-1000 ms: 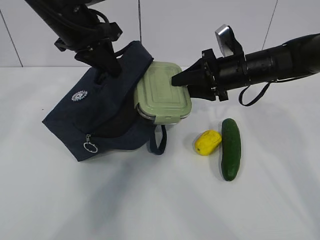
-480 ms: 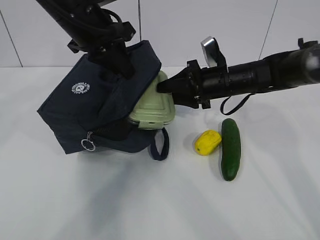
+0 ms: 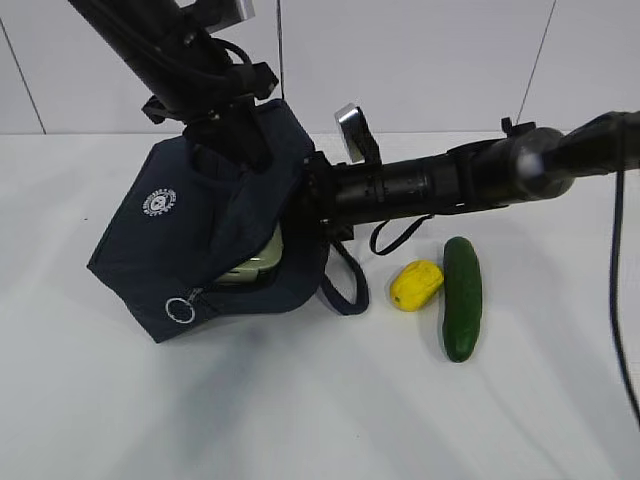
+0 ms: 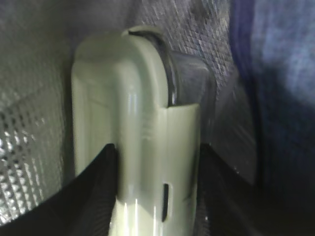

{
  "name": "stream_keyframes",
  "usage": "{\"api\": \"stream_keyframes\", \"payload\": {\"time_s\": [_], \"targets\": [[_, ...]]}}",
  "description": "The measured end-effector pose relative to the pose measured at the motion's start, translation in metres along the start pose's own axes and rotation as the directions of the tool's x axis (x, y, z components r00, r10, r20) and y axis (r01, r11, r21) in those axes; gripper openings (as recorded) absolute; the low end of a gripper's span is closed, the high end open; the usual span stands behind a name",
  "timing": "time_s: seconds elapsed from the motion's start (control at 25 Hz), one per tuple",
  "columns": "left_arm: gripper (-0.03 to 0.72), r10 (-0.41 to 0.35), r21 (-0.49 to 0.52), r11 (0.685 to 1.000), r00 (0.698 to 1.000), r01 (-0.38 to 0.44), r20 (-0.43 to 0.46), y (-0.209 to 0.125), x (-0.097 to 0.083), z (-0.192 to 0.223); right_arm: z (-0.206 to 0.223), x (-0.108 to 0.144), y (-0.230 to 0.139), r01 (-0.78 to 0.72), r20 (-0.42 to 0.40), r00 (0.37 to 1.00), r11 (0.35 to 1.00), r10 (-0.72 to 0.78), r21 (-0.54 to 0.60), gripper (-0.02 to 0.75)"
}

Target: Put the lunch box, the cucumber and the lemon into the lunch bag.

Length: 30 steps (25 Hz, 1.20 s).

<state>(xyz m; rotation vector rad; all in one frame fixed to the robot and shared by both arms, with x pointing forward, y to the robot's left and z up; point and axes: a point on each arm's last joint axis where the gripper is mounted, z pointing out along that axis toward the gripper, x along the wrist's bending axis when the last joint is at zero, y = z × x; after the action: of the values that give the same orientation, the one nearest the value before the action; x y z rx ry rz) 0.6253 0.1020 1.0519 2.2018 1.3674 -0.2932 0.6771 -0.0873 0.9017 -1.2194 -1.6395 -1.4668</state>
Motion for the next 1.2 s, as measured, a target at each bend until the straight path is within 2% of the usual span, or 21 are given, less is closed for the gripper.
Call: {"api": "stream_keyframes", "payload": {"time_s": [0.16, 0.4, 0.64, 0.84, 0.96, 1.2], "targets": [[0.006, -0.012, 0.023, 1.0, 0.999, 0.013, -0.045, -0.001, 0.007, 0.007, 0.017, -0.01, -0.006, -0.023, -0.008, 1.0, 1.0, 0.023, -0.003, 0.352], [0.006, -0.028, 0.058, 0.998, 0.998, 0.031, -0.056, -0.001, 0.016, 0.022, 0.026, -0.023, -0.012, -0.033, 0.016, 0.999, 0.999, 0.033, 0.006, 0.354], [0.006, -0.033, 0.073, 0.997, 0.998, 0.037, -0.055, -0.002, 0.018, 0.026, 0.026, -0.022, -0.013, -0.029, 0.002, 1.0, 0.999, 0.029, 0.026, 0.426], [0.006, -0.032, 0.074, 0.997, 0.998, 0.036, -0.054, -0.002, 0.018, 0.025, 0.015, -0.022, -0.007, -0.008, -0.018, 1.0, 0.999, 0.009, 0.037, 0.443], [0.006, -0.032, 0.08, 0.996, 0.998, 0.037, -0.053, -0.003, 0.017, 0.025, -0.004, -0.024, 0.006, 0.012, 0.016, 1.0, 0.999, -0.013, 0.051, 0.445], [0.006, -0.033, 0.093, 0.995, 0.998, 0.038, -0.049, -0.004, 0.017, 0.025, -0.076, -0.017, 0.045, 0.0, 0.172, 0.985, 0.999, -0.009, 0.054, 0.445]]}}
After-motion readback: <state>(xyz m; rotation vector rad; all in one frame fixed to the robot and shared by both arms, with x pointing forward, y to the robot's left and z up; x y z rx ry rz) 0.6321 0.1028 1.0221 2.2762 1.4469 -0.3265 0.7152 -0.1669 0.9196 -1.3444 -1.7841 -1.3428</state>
